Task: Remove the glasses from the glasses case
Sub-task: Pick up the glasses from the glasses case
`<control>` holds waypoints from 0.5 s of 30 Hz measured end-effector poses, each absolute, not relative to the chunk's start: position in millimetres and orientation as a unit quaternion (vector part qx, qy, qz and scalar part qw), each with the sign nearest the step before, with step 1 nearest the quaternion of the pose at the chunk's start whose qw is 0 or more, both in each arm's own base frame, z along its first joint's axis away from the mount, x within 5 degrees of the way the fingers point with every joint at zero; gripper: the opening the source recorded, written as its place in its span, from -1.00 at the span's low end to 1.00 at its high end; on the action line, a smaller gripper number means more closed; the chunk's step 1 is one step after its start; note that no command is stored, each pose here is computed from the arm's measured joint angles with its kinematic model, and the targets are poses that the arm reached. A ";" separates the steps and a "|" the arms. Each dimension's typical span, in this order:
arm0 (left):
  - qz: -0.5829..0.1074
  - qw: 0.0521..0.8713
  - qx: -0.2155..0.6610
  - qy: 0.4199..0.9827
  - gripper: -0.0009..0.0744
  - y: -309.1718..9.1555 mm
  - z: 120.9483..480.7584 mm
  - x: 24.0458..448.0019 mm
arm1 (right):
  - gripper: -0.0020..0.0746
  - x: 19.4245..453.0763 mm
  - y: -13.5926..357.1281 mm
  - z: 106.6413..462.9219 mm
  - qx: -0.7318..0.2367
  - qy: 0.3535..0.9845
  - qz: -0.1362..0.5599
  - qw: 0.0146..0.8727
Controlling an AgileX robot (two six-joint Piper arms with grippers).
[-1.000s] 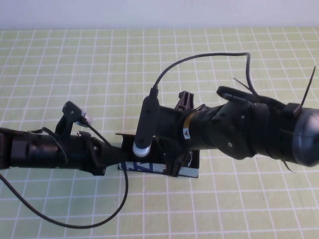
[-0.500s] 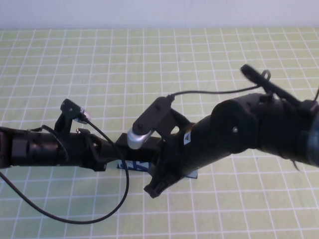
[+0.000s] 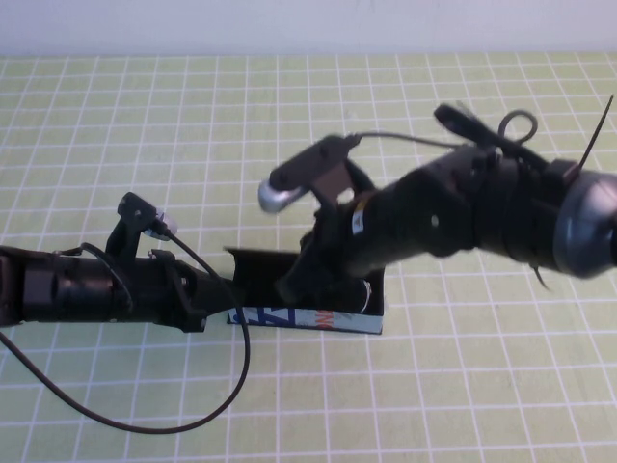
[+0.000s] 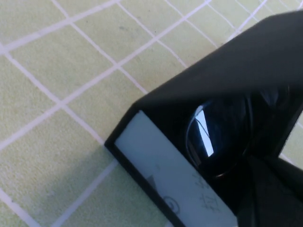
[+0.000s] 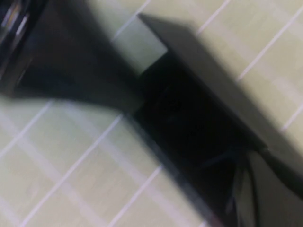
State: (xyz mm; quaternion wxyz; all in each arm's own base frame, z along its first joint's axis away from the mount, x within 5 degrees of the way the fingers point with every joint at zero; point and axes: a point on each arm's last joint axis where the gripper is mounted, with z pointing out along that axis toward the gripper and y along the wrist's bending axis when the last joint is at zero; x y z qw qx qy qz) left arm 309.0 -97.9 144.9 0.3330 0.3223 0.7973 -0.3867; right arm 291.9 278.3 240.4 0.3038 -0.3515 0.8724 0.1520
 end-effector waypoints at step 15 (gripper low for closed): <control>-0.383 0.330 0.327 0.799 -0.99 -97.5 144.0 308.6 | -0.99 362.1 285.5 229.1 -0.312 0.887 0.142 0.309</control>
